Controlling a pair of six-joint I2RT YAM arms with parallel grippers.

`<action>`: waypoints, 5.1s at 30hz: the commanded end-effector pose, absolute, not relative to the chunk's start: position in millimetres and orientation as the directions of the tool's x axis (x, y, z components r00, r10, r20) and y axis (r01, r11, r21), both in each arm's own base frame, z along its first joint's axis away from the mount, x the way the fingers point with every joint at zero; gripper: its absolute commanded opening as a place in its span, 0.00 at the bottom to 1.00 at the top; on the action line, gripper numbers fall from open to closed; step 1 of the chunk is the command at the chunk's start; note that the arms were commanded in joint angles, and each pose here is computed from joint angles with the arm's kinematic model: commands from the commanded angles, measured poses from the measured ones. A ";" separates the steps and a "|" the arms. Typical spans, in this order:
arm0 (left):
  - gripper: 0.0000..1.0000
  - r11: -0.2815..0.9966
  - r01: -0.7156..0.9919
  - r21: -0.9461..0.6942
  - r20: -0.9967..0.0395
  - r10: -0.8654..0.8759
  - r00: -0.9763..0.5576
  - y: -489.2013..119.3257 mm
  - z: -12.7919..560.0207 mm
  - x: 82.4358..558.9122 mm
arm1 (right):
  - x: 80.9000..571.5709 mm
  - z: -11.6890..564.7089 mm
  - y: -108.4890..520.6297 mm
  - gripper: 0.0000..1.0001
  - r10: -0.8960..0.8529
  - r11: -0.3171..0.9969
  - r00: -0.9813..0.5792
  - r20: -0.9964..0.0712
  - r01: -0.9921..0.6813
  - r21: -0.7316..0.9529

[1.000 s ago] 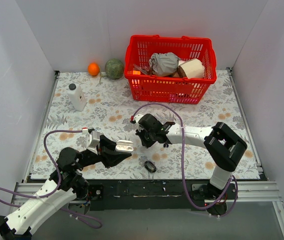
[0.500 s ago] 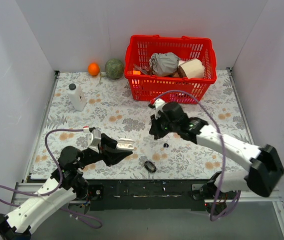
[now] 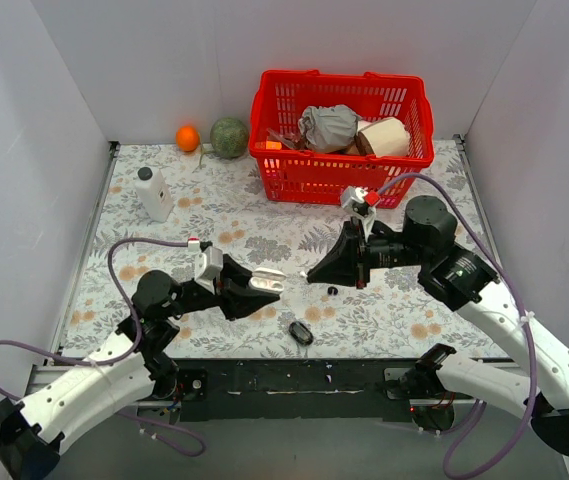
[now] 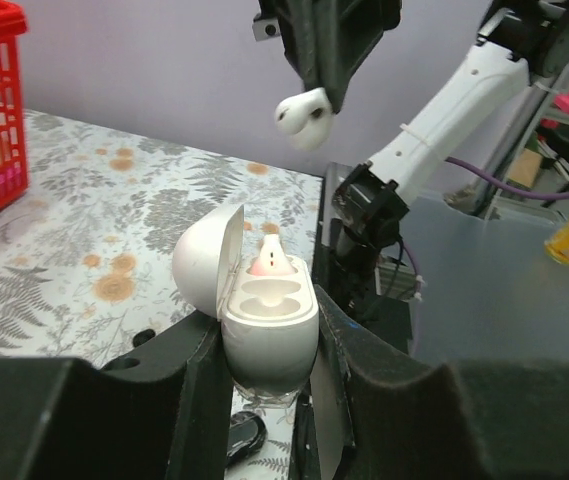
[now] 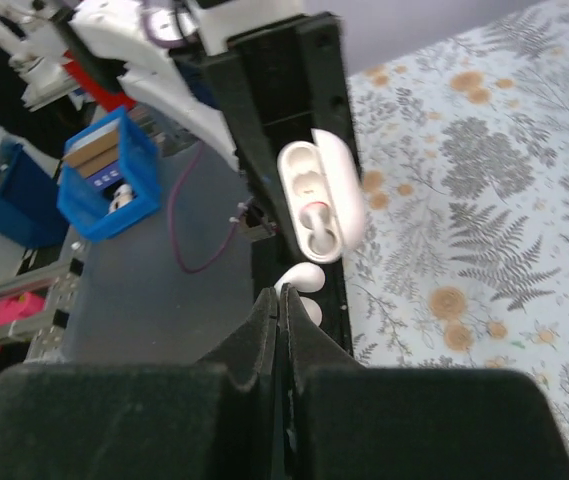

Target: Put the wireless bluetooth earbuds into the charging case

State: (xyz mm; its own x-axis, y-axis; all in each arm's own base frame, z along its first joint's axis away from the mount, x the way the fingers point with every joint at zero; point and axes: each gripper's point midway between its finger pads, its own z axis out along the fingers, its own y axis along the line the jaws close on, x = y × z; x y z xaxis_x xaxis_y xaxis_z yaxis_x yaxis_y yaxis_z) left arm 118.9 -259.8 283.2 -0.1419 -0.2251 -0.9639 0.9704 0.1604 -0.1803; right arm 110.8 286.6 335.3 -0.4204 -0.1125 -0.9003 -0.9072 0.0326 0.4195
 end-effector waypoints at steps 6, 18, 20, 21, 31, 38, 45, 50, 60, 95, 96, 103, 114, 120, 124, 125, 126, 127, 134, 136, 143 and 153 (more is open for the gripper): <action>0.00 -0.162 0.981 -0.106 -0.980 -0.153 -0.131 -279.5 307.7 86.7 | 53.5 379.8 271.3 0.01 -0.098 -0.302 -0.318 -0.943 -0.894 0.332; 0.00 -0.290 0.945 -0.154 -0.985 -0.034 -0.171 -292.0 299.8 85.1 | 64.1 380.7 284.5 0.01 -0.116 -0.289 -0.349 -0.930 -0.884 0.368; 0.00 -0.289 0.944 -0.160 -0.984 -0.025 -0.175 -292.8 299.0 86.1 | 65.4 380.3 288.5 0.01 -0.120 -0.284 -0.351 -0.929 -0.884 0.371; 0.00 -0.286 0.945 -0.160 -0.985 -0.024 -0.174 -293.4 299.1 87.2 | 65.8 380.3 289.6 0.01 -0.122 -0.284 -0.350 -0.929 -0.884 0.371; 0.00 -0.294 0.933 -0.209 -0.977 0.013 -0.215 -296.2 293.3 88.4 | 71.6 363.7 310.5 0.01 -0.191 -0.247 -0.355 -0.915 -0.885 0.395; 0.00 -0.292 0.935 -0.203 -0.978 0.006 -0.210 -295.5 296.1 87.8 | 77.8 347.1 318.4 0.01 -0.233 -0.206 -0.367 -0.901 -0.886 0.415; 0.00 -0.294 0.934 -0.201 -0.978 0.000 -0.210 -293.4 296.5 84.7 | 82.7 335.8 322.9 0.01 -0.259 -0.178 -0.375 -0.890 -0.887 0.426; 0.00 -0.292 0.937 -0.193 -0.979 -0.013 -0.205 -292.4 297.9 83.3 | 87.6 329.8 324.7 0.01 -0.272 -0.150 -0.387 -0.881 -0.887 0.436; 0.00 -0.253 0.954 -0.164 -0.982 -0.051 -0.182 -293.2 297.4 86.5 | 96.9 326.1 327.4 0.01 -0.266 -0.091 -0.402 -0.876 -0.895 0.438; 0.00 -0.172 0.972 -0.157 -0.978 -0.109 -0.177 -294.7 293.7 95.8 | 110.5 327.5 326.3 0.30 -0.286 0.016 -0.428 -0.857 -0.897 0.442; 0.00 -0.171 0.973 -0.158 -0.978 -0.108 -0.178 -294.9 293.1 96.3 | 110.9 328.3 326.4 0.32 -0.286 0.017 -0.425 -0.859 -0.898 0.439; 0.00 -0.169 0.972 -0.163 -0.978 -0.103 -0.182 -296.1 291.8 97.7 | 116.8 330.4 325.5 0.29 -0.280 0.053 -0.421 -0.863 -0.904 0.424; 0.00 -0.178 0.969 -0.174 -0.977 -0.096 -0.193 -297.3 291.0 96.3 | 122.1 324.8 327.8 0.01 -0.307 0.087 -0.412 -0.858 -0.910 0.405; 0.00 -0.198 0.961 -0.192 -0.975 -0.072 -0.209 -298.9 287.6 94.5 | 115.6 320.5 332.7 0.01 -0.376 0.097 -0.339 -0.863 -0.940 0.327; 0.00 -0.198 0.962 -0.189 -0.976 -0.072 -0.206 -299.4 288.2 95.2 | 113.6 318.8 333.6 0.01 -0.402 0.091 -0.312 -0.861 -0.949 0.301; 0.00 -0.196 0.963 -0.186 -0.976 -0.074 -0.204 -299.3 288.6 95.3 | 113.0 320.0 332.3 0.01 -0.406 0.089 -0.304 -0.862 -0.952 0.293; 0.00 -0.196 0.963 -0.186 -0.976 -0.074 -0.204 -299.3 288.6 95.3 | 114.1 319.2 331.9 0.01 -0.411 0.093 -0.301 -0.861 -0.953 0.288; 0.00 -0.196 0.962 -0.188 -0.976 -0.071 -0.205 -299.3 287.5 95.3 | 114.2 319.6 329.8 0.01 -0.418 0.099 -0.298 -0.858 -0.954 0.283; 0.00 -0.195 0.963 -0.185 -0.977 -0.067 -0.202 -299.3 285.8 95.4 | 115.6 317.0 323.5 0.01 -0.458 0.102 -0.268 -0.848 -0.963 0.249; 0.00 -0.193 0.964 -0.185 -0.977 -0.066 -0.201 -299.3 285.4 95.8 | 115.6 318.5 322.0 0.01 -0.467 0.102 -0.260 -0.846 -0.965 0.240; 0.00 -0.191 0.963 -0.189 -0.977 -0.063 -0.204 -299.0 282.2 95.6 | 114.6 320.5 320.4 0.01 -0.474 0.094 -0.251 -0.844 -0.968 0.234; 0.00 -0.183 0.966 -0.183 -0.978 -0.060 -0.197 -299.3 281.3 97.3 | 101.6 315.2 324.1 0.01 -0.503 0.041 -0.232 -0.832 -0.969 0.245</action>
